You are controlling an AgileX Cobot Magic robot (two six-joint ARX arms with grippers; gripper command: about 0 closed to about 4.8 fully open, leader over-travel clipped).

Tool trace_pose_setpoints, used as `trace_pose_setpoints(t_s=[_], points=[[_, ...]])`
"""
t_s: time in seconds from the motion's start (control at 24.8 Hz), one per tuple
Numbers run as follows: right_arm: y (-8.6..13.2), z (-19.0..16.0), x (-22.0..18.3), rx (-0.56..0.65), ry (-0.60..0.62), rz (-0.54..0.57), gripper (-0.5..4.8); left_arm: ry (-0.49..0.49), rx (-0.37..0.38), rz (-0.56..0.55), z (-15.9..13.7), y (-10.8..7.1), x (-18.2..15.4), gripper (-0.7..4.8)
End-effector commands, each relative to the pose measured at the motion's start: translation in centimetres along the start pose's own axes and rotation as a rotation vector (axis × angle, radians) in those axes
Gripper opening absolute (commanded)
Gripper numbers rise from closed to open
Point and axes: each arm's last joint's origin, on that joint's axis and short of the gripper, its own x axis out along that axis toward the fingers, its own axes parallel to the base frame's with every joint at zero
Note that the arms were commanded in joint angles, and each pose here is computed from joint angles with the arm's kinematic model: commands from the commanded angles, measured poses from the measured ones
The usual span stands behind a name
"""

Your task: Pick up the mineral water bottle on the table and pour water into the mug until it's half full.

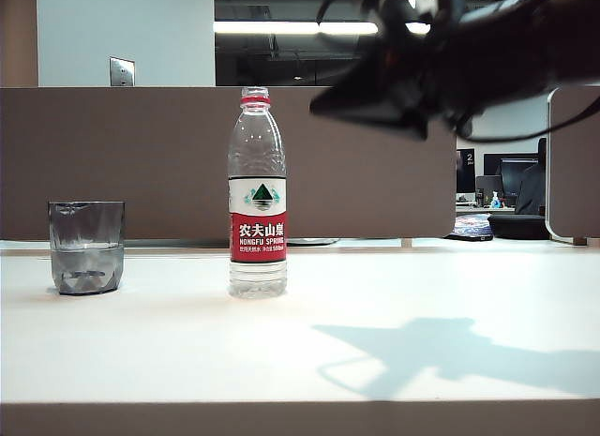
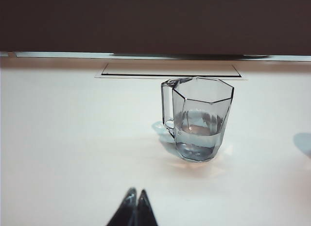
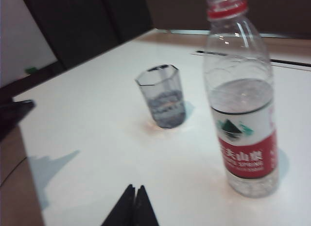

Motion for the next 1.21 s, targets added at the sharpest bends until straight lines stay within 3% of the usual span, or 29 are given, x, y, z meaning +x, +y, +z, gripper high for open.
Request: trace_pose_setpoints(t_s=[0.04,0.36,0.89,0.93,1.09,1.21], points=[[0.9,0.7,-1.7,-0.007,-0.057,0.044,-0.07,-0.016,0.000,-0.005,0.2,0.0,0.0,-0.05],[2.0,0.6,-5.0,-0.036,-0.135,0.040,-0.05,-0.016,0.000,-0.005,0.2,0.0,0.0,-0.05],[2.0,0.6,-5.1,-0.056,-0.138,0.041,-0.05,-0.016,0.000,-0.005,0.2,0.0,0.0,-0.05],[2.0,0.6,-5.1,-0.154,-0.139,0.022,-0.05,-0.016,0.000,-0.005,0.2,0.0,0.0,-0.05],[1.9,0.6,-5.9,-0.267,-0.101,-0.098,-0.05,-0.016,0.000,-0.005,0.2,0.0,0.0,-0.05],[1.6,0.6,-7.3,-0.301,-0.035,-0.280,-0.05,-0.016,0.000,-0.005,0.2,0.0,0.0,-0.05]])
